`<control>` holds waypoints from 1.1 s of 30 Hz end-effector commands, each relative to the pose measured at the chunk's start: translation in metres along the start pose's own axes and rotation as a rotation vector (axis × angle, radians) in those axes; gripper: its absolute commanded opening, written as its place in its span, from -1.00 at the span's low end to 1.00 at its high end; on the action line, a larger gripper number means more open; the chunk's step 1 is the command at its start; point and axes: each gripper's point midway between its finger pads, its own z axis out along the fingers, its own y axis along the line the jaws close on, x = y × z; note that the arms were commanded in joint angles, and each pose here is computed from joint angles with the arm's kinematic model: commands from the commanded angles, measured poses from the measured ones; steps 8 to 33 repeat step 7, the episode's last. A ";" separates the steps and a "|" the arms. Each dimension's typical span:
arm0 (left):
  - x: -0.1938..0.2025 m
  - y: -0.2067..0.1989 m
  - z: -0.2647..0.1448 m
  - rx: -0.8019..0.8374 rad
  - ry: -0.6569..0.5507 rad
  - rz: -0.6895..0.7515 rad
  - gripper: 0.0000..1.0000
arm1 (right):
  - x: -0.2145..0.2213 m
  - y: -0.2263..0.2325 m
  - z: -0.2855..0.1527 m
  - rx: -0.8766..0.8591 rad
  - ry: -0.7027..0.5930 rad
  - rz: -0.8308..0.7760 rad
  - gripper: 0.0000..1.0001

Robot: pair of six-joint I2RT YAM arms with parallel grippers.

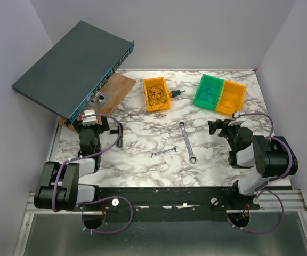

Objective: Untangle the cables

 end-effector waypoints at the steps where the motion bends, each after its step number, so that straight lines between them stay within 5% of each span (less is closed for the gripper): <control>1: -0.017 -0.006 0.005 0.027 -0.054 -0.030 0.97 | -0.009 0.008 0.004 -0.057 -0.033 -0.054 1.00; 33: -0.018 -0.005 0.007 0.044 -0.052 -0.039 0.97 | -0.008 0.009 0.006 -0.061 -0.027 -0.051 1.00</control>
